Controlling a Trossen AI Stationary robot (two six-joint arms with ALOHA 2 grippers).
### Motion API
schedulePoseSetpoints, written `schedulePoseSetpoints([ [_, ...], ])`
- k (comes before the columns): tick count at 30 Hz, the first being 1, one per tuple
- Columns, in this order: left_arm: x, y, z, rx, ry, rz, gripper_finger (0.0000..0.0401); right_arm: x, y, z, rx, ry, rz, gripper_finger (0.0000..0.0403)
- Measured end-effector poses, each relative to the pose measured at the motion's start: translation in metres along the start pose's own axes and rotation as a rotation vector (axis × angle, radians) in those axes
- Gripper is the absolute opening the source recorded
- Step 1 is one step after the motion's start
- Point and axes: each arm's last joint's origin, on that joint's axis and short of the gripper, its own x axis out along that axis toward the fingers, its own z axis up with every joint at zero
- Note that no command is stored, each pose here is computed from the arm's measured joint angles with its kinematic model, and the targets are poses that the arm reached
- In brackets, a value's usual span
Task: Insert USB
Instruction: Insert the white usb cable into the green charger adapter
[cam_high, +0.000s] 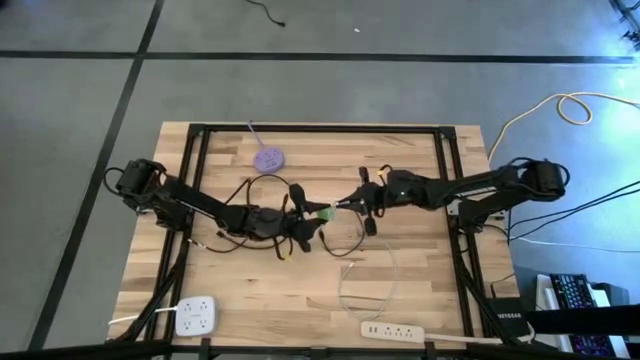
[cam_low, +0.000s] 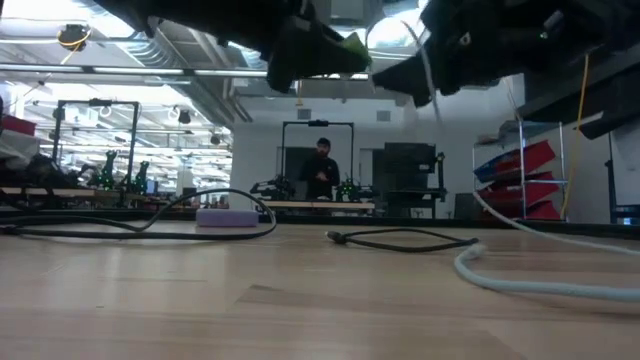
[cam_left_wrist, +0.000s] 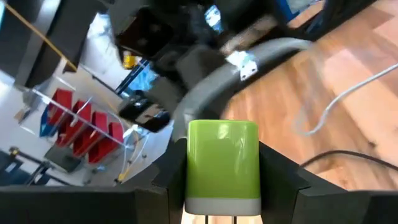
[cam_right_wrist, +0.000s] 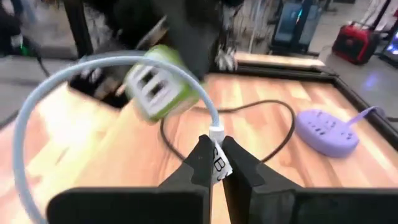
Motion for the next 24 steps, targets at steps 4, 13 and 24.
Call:
schedulePoseSetpoints([
  [4, 0.000, -0.004, -0.010, 0.058, 0.129, 0.018, 0.0124, -0.003, 0.000, 0.006, -0.008, -0.013, 0.016, 0.0000],
  [13, -0.002, -0.011, -0.025, 0.010, 0.260, -0.031, 0.0124, -0.011, -0.008, -0.021, 0.061, 0.412, -0.228, 0.0000],
  [24, -0.002, -0.012, -0.028, -0.024, 0.281, -0.040, 0.0124, -0.024, -0.019, -0.022, 0.319, 1.001, -0.356, 0.0000],
])
